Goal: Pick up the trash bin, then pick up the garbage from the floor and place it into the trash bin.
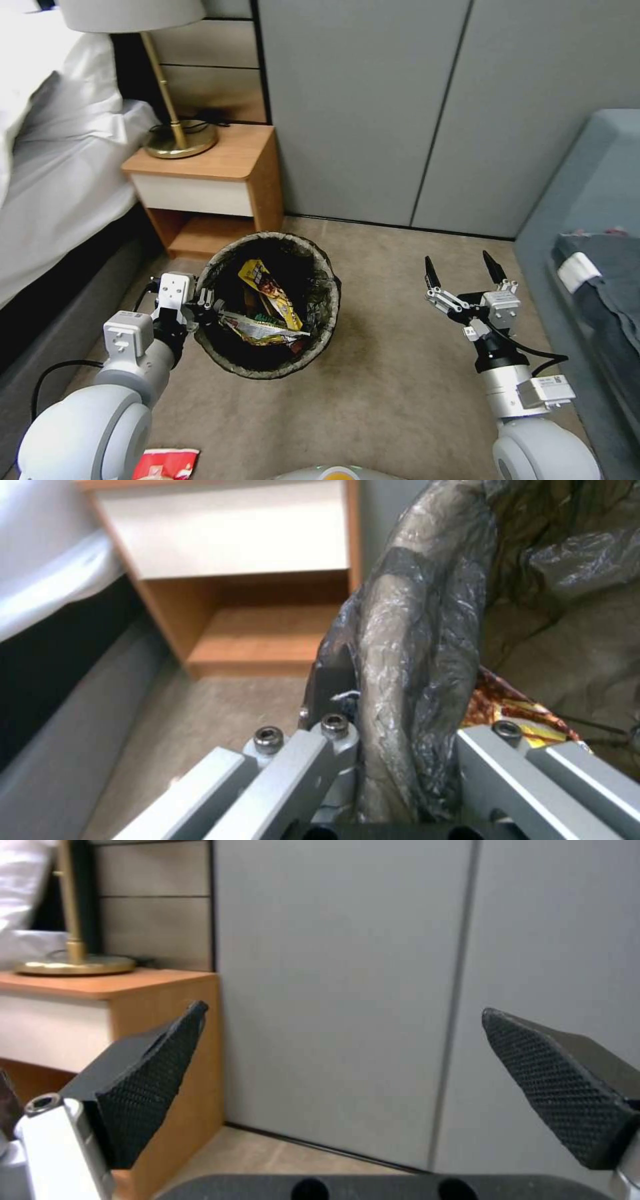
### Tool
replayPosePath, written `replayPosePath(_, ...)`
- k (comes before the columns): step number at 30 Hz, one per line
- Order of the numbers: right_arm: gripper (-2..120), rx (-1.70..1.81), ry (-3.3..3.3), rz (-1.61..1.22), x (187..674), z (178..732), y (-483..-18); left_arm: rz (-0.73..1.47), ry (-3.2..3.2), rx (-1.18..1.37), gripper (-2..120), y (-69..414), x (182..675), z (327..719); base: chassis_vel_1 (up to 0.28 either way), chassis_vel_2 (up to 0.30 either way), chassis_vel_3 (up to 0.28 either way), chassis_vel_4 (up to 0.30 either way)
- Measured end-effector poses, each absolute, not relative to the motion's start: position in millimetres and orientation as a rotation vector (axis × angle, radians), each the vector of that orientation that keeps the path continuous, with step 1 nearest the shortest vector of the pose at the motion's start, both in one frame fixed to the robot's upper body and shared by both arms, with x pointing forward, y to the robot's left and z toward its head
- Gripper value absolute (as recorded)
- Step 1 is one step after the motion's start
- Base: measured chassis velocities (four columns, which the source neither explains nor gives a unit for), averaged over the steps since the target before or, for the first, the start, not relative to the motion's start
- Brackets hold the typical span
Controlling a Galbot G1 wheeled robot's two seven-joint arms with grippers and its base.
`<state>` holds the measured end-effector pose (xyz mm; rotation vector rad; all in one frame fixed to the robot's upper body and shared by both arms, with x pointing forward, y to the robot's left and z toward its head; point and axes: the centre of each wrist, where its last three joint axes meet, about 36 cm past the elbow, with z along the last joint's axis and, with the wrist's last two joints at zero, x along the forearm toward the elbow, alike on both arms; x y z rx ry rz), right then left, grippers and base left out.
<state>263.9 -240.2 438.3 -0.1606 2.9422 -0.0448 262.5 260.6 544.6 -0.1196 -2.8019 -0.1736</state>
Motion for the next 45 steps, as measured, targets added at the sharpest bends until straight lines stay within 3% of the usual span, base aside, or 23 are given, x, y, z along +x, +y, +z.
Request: replayPosePath(45,100,-0.141,2.961,-0.032,271.6,432.1,-240.6,-0.17,-2.803,-0.12,1,260.1,260.9,543.9,0.123,0.122,0.123,0.12)
